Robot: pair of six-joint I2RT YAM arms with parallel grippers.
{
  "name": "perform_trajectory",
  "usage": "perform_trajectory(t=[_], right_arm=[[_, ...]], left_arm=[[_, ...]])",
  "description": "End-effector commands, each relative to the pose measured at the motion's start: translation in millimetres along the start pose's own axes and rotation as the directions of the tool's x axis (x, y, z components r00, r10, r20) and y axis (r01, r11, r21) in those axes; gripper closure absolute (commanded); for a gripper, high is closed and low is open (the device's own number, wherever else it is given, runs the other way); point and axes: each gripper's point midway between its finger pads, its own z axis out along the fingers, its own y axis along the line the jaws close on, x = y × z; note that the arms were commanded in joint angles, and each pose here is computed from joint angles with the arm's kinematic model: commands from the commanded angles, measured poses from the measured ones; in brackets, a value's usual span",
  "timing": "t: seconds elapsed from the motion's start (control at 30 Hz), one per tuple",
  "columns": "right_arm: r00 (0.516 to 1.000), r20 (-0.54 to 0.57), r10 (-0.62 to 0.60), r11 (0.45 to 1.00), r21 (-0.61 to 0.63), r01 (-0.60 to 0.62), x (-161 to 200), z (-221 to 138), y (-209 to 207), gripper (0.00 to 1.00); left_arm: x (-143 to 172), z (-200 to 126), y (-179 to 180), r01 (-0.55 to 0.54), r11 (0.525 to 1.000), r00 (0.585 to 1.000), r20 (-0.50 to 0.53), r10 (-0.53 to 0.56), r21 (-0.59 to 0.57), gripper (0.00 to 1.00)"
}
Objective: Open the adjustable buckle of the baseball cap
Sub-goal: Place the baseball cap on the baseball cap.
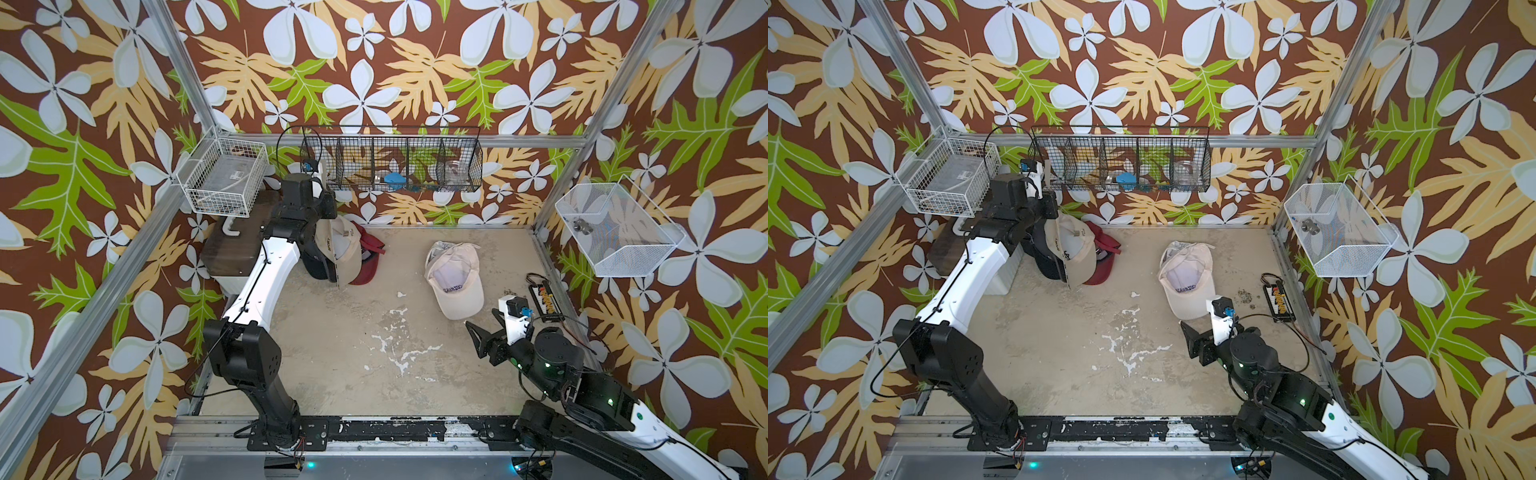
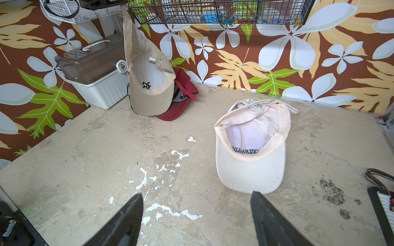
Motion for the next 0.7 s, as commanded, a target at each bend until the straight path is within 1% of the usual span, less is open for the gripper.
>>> perform_trajectory(t=[0.0,0.1,0.2,0.43,0.67], right_arm=[[1.000,0.008,0.000,1.000,0.005,-0.001,-2.2,0.4,-0.5,0.19],[1.000,0.008,0.001,1.000,0.001,-0.001,-2.1,0.0,0.0,0.19],[1.000,0.013,0.004,1.000,-0.002,-0.004,-3.3,-1.5,0.0,0.19],[1.000,0.013,0.004,1.000,-0.004,-0.004,-3.2,-1.9,0.3,0.19],[1.000,0.016,0.005,1.000,-0.003,-0.005,-3.6,-2.0,0.0,0.19]], left_arm=[[-15.6,-0.3,17.3,0.029,0.999,0.998,0.063,-0.027,-0.042,1.00],[-16.6,-1.1,36.0,0.060,0.996,0.996,0.067,-0.056,-0.068,1.00],[-11.7,1.2,48.5,0.101,0.993,0.994,0.055,-0.098,-0.067,1.00],[10.6,5.8,69.9,0.117,0.981,0.993,0.031,-0.114,-0.153,1.00],[34.7,13.7,83.8,0.120,0.971,0.992,-0.009,-0.125,-0.207,1.00]])
